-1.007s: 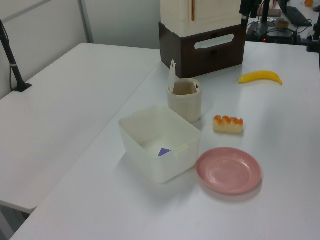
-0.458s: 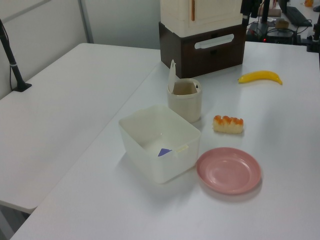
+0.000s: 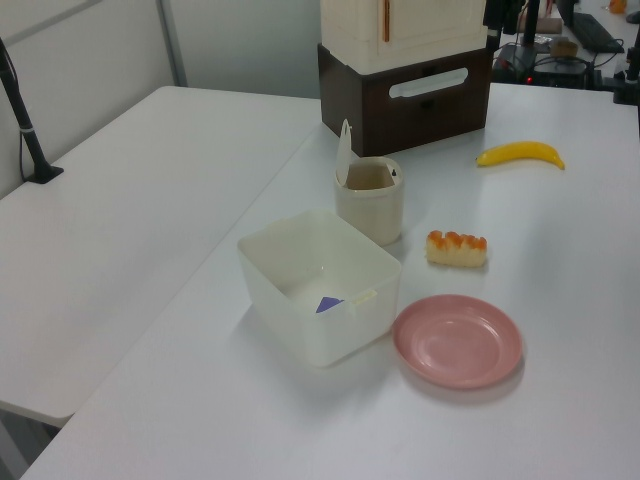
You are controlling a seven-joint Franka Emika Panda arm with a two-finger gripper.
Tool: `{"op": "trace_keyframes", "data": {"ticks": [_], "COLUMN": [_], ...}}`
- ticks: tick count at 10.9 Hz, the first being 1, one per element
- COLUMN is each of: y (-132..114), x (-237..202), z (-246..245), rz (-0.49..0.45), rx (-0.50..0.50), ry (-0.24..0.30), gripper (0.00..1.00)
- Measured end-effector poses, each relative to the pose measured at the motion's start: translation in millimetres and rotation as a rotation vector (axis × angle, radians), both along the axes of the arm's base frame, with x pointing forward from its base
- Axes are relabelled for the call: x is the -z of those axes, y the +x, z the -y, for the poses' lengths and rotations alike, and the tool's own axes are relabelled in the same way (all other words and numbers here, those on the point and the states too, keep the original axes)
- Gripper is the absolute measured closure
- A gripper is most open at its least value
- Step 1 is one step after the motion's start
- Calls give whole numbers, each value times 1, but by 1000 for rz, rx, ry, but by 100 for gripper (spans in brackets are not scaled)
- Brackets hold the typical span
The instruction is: Close the trash can
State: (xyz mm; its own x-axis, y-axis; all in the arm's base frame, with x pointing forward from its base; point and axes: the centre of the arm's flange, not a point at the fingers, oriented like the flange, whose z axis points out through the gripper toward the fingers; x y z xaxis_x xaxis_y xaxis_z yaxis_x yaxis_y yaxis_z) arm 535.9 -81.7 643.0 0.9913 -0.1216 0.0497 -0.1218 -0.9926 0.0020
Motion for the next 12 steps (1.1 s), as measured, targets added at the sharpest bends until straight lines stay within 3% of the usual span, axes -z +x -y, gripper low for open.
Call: {"op": "trace_keyframes", "data": {"ticks": [12], "y": [-2], "x": [-24], "z": [4], "rz": [44], "rx": [6], "ry": [-8], "gripper": [0]}}
